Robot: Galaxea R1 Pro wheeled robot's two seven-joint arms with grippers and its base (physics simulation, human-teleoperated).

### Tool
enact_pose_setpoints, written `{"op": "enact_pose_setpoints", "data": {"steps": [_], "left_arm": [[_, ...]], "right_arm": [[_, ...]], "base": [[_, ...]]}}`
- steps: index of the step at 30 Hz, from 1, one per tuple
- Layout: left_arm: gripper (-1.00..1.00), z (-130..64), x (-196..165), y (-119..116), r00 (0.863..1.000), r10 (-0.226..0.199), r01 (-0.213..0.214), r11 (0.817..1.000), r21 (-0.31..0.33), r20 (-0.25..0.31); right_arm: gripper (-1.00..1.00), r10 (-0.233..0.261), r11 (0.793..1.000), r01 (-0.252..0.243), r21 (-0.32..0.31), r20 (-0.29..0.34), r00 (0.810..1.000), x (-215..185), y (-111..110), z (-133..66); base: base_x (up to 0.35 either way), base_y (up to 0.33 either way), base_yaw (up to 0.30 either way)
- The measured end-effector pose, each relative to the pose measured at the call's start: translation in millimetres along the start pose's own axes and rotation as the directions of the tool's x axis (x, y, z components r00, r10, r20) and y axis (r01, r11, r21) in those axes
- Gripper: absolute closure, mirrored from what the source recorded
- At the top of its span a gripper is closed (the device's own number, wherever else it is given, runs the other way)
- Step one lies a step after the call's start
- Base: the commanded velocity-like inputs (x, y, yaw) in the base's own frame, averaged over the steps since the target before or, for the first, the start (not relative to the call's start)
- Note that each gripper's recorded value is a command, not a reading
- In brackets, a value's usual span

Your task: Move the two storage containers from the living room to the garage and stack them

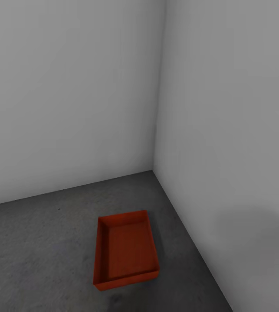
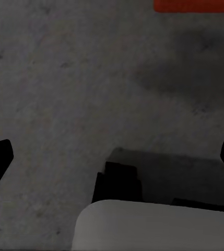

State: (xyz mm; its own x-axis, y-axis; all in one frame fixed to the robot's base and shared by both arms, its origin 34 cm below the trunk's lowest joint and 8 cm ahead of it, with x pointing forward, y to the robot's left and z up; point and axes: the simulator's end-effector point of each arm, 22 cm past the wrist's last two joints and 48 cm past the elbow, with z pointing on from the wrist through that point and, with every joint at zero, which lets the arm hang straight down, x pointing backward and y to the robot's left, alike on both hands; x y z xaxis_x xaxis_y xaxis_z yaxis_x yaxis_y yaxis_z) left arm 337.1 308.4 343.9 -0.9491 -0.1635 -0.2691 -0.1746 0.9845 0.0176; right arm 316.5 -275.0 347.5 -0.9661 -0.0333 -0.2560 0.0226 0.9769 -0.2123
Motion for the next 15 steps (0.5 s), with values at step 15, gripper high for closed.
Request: {"op": "enact_pose_setpoints", "data": {"steps": [15], "left_arm": [[-1.0, -13.2, 19.2, -69.0, 1.0, 0.001, 0.006, 0.954, 0.299, -0.023]], "right_arm": [[-1.0, -0.001, 1.0, 0.001, 0.002, -0.001, 1.0, 0.6, -0.4, 0.0]], "base": [[-0.004, -0.061, 0.0]]}}
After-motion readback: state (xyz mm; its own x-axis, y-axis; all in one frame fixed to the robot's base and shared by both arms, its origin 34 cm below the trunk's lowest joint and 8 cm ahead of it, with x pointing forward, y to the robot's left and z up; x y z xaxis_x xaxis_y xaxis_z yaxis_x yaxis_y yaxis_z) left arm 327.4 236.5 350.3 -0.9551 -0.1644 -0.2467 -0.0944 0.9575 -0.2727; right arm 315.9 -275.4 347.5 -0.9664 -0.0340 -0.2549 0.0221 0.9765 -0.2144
